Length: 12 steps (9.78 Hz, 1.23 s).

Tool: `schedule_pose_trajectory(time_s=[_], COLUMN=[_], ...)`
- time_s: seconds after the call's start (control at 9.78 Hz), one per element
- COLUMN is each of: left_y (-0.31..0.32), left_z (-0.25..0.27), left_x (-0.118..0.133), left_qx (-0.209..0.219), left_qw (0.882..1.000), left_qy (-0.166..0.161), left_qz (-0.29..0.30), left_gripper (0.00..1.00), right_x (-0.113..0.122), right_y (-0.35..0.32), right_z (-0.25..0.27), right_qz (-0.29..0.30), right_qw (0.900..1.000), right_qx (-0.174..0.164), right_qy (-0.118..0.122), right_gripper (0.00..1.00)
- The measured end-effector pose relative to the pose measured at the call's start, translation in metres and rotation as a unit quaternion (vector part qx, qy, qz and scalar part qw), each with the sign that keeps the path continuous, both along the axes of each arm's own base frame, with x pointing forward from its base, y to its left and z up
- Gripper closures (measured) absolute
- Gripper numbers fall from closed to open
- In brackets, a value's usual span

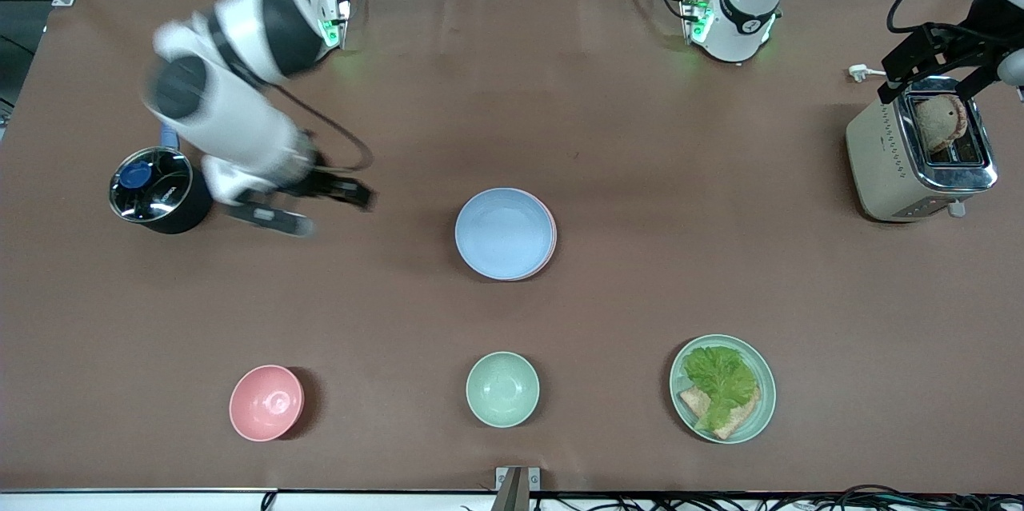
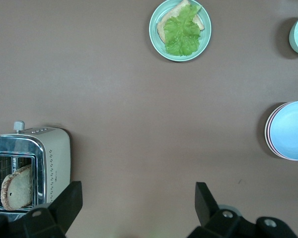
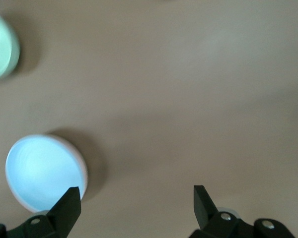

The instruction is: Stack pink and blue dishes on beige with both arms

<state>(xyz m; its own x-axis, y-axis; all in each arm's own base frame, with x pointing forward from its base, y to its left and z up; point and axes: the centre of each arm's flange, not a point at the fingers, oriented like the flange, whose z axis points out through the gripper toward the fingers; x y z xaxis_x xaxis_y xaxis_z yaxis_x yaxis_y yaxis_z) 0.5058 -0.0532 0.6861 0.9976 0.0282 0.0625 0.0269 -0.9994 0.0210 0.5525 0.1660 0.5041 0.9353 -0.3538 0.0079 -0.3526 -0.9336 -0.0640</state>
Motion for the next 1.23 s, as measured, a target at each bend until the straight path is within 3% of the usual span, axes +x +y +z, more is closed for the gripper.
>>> schedule_pose_trajectory(time_s=[0.1,0.31,0.51,0.72,1.12,1.23], left_y=[-0.001,-0.003,-0.002,0.001,0.006,0.006], left_z=[-0.003,-0.006,-0.009,-0.012,-0.016,-0.017], left_x=[0.002,0.006,0.01,0.013,0.015,0.016], left_qx=[0.0,-0.001,-0.002,-0.007,-0.013,-0.008], left_qw=[1.0,1.0,1.0,1.0,1.0,1.0], left_qy=[0.003,0.003,0.004,0.007,0.011,0.012], left_qz=[-0.001,-0.002,-0.001,0.002,0.006,-0.001], left_gripper=[0.0,0.0,0.0,0.0,0.0,0.0], right_x=[0.0,0.0,-0.006,-0.007,0.002,0.001], right_y=[-0.049,-0.145,-0.196,-0.199,-0.198,-0.198], right_z=[0.039,0.096,0.144,0.165,0.161,0.159], right_qz=[-0.005,0.003,0.017,0.036,0.081,0.097], right_qw=[1.0,1.0,0.999,0.999,0.996,0.995], right_qx=[-0.011,-0.019,-0.021,-0.023,-0.024,-0.023], right_qy=[-0.02,-0.016,-0.028,-0.028,-0.015,-0.001], right_gripper=[0.0,0.0,0.0,0.0,0.0,0.0])
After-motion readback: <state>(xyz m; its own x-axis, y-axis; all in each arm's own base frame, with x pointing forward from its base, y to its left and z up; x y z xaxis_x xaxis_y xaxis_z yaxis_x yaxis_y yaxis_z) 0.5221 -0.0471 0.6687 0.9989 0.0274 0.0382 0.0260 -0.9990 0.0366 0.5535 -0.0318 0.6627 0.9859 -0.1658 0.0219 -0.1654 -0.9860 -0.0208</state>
